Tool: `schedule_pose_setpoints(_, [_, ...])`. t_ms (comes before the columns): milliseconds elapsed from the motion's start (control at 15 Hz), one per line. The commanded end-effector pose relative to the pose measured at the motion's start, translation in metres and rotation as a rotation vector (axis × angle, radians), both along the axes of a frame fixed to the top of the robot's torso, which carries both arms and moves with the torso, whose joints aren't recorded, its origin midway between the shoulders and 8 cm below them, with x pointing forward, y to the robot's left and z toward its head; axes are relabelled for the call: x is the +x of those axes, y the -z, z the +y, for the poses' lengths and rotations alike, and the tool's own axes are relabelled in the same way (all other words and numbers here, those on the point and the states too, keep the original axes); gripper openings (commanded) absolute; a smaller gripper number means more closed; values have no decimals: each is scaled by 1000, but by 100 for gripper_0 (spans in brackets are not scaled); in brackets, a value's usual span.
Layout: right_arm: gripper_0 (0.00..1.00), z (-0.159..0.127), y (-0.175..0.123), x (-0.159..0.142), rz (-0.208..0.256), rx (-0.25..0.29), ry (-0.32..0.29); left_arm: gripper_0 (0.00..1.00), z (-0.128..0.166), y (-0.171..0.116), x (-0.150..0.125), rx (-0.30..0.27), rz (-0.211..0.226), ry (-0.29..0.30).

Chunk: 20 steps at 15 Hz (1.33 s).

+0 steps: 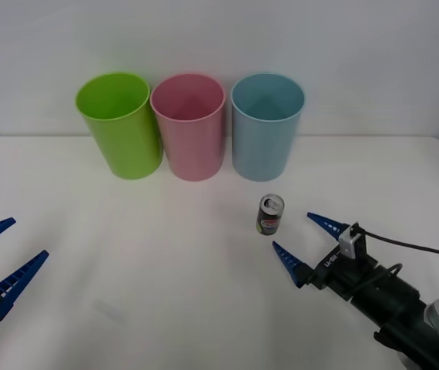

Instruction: Grasp the object on the table and drop it into the matching bin: aluminum can to the light blue bin, PET bottle to the pink bin.

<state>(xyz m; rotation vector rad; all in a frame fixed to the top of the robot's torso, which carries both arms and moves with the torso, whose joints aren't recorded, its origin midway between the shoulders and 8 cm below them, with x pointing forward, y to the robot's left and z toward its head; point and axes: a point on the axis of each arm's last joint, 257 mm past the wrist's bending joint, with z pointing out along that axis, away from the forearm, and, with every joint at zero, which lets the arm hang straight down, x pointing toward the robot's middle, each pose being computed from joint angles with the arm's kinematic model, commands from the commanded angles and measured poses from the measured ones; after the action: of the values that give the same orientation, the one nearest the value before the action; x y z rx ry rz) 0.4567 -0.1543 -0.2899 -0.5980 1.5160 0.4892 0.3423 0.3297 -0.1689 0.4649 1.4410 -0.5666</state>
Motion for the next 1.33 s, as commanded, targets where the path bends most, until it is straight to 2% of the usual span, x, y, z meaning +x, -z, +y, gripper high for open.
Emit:
schedule_pose_setpoints(67, [100, 15, 5, 14, 5, 3, -6, 100, 0, 0, 0, 0, 0, 0])
schedule_pose_setpoints(467, [100, 41, 10, 40, 7, -12, 24, 100, 0, 0, 0, 0, 0, 0])
schedule_pose_setpoints(600, [100, 52, 13, 47, 13, -14, 13, 100, 0, 0, 0, 0, 0, 0])
schedule_pose_setpoints(1333, [100, 67, 12, 62, 3, -47, 32, 100, 0, 0, 0, 0, 0, 0])
